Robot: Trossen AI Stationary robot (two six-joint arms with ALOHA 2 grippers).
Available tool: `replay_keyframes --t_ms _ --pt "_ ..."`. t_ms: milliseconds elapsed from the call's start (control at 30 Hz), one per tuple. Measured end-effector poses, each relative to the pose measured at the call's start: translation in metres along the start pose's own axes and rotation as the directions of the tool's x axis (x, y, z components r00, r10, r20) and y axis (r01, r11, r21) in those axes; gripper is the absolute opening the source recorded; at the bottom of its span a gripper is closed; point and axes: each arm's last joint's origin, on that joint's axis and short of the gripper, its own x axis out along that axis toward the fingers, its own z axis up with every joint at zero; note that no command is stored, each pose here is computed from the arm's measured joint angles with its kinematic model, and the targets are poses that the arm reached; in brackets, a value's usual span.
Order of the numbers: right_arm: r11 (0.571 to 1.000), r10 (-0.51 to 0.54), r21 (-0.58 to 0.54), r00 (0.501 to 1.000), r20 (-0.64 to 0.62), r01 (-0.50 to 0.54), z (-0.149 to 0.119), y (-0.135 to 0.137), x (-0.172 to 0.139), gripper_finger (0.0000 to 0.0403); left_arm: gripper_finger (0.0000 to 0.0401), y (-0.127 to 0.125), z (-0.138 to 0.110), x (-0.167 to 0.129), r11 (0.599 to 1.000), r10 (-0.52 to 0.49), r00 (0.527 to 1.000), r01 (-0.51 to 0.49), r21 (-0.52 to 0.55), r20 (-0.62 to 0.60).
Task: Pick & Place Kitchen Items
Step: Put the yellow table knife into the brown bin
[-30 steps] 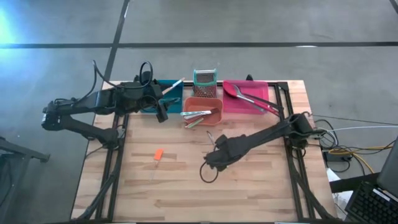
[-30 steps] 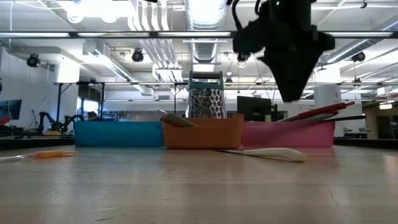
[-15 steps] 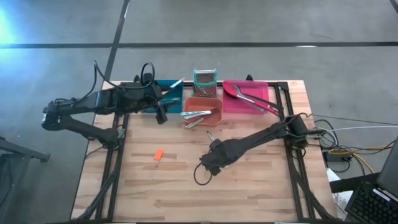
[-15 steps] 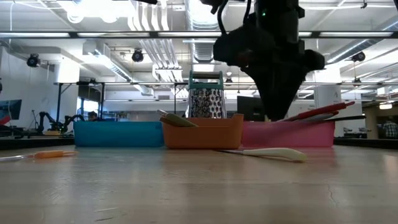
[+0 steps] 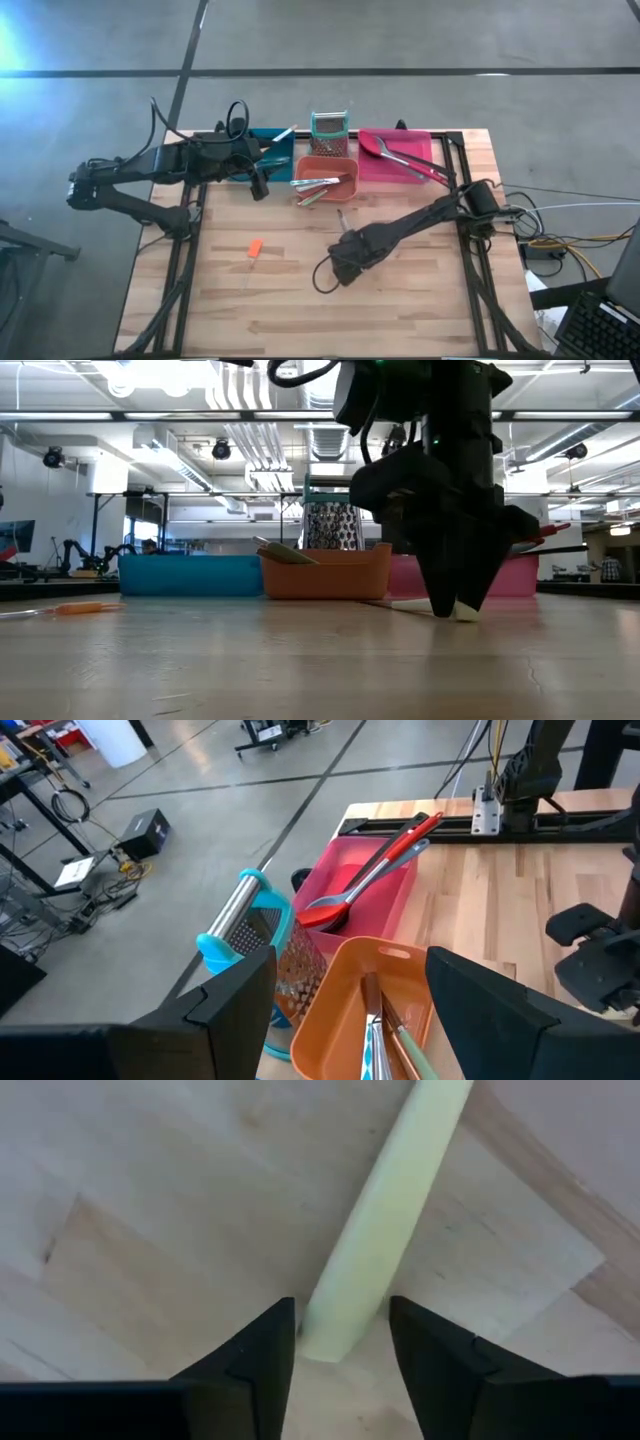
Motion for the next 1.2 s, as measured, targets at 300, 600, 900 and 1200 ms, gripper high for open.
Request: replay_keyframes --t_ms 300,600,900,1200 --pt "0.998 -0.021 0.060 1.000 0.019 0.020 -0.001 -0.008 0.010 0.0115 0.0262 0.000 0.000 0.000 1.000 0.000 1.000 0.000 0.000 0.000" --pt "0.996 0.002 0.088 1.000 0.026 -0.004 -0.004 -0.008 0.003 0.0062 0.0262 0.000 0.000 0.000 1.000 0.000 1.000 0.000 0.001 0.000" --pt "0.988 0.152 0.009 0.985 0.085 -0.154 -0.031 -0.004 -0.071 0.0062 0.0262 0.000 0.000 0.000 1.000 0.000 1.000 0.000 0.015 -0.002" --pt "0.939 0.323 -0.089 0.765 0.558 -0.333 -0.061 -0.020 -0.172 0.0062 0.0262 -0.002 -0.001 0.004 0.999 -0.001 1.000 0.001 -0.043 -0.017"
